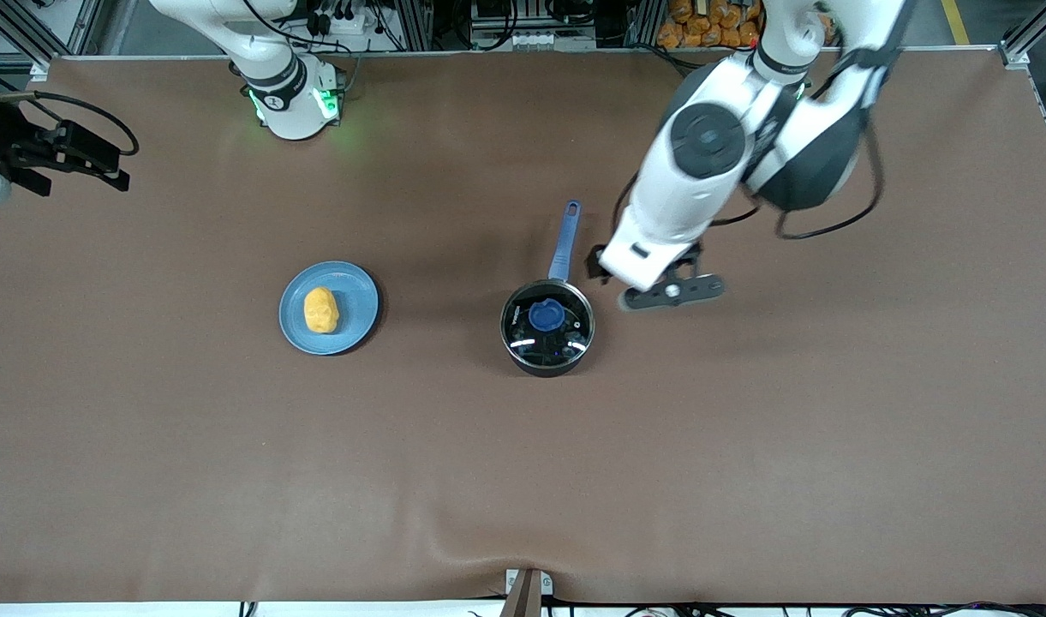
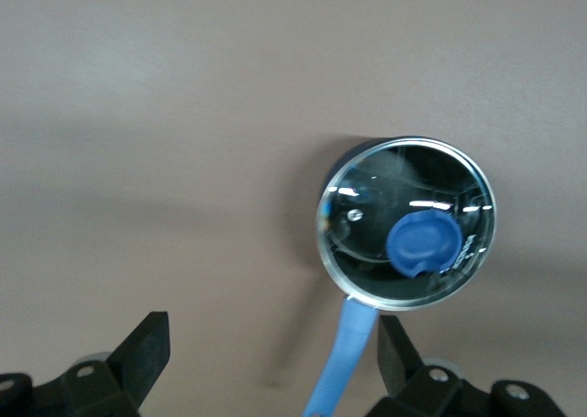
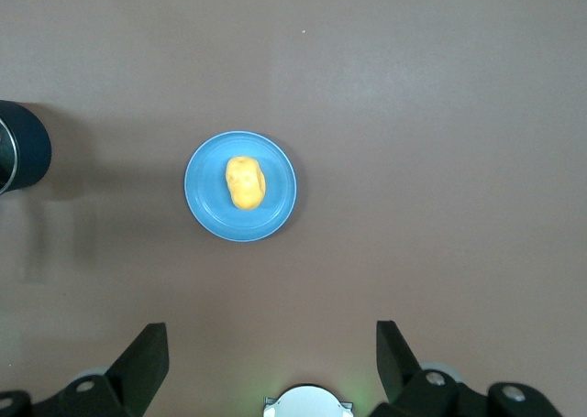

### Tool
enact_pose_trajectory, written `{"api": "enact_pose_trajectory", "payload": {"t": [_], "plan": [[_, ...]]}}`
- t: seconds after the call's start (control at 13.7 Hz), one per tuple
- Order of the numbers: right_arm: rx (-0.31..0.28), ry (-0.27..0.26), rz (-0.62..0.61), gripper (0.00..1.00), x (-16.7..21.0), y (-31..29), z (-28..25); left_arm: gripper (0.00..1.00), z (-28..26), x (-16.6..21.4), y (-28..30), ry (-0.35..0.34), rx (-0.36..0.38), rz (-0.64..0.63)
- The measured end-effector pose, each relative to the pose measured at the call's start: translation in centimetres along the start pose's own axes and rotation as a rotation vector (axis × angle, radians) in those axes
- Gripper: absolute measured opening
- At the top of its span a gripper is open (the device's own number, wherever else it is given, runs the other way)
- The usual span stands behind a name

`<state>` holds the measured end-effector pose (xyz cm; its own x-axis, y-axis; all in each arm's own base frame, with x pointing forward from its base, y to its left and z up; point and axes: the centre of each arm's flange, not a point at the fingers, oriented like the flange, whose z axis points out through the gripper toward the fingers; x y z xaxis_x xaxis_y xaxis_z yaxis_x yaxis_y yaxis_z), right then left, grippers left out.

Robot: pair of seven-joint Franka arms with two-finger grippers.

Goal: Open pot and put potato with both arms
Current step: 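Reach the left gripper down to the blue knob of the glass lid, then grasp the blue lid knob with the left gripper and lift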

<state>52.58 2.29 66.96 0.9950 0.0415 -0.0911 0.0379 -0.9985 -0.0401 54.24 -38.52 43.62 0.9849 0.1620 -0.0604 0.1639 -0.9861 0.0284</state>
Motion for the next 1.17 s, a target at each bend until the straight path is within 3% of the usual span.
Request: {"api": "enact_pose_trajectory", "payload": {"t": [0.88, 1.17], "plan": [[0.016, -0.001, 0.005, 1.00, 0.0, 0.3, 0.0, 1.00, 10.6, -1.2, 8.4, 0.026, -0.081, -0.082], [0.016, -0.001, 0.005, 1.00, 0.0, 0.3, 0.0, 1.00, 12.9, -2.0, 9.4, 0.053, -0.037, -0.068]]}}
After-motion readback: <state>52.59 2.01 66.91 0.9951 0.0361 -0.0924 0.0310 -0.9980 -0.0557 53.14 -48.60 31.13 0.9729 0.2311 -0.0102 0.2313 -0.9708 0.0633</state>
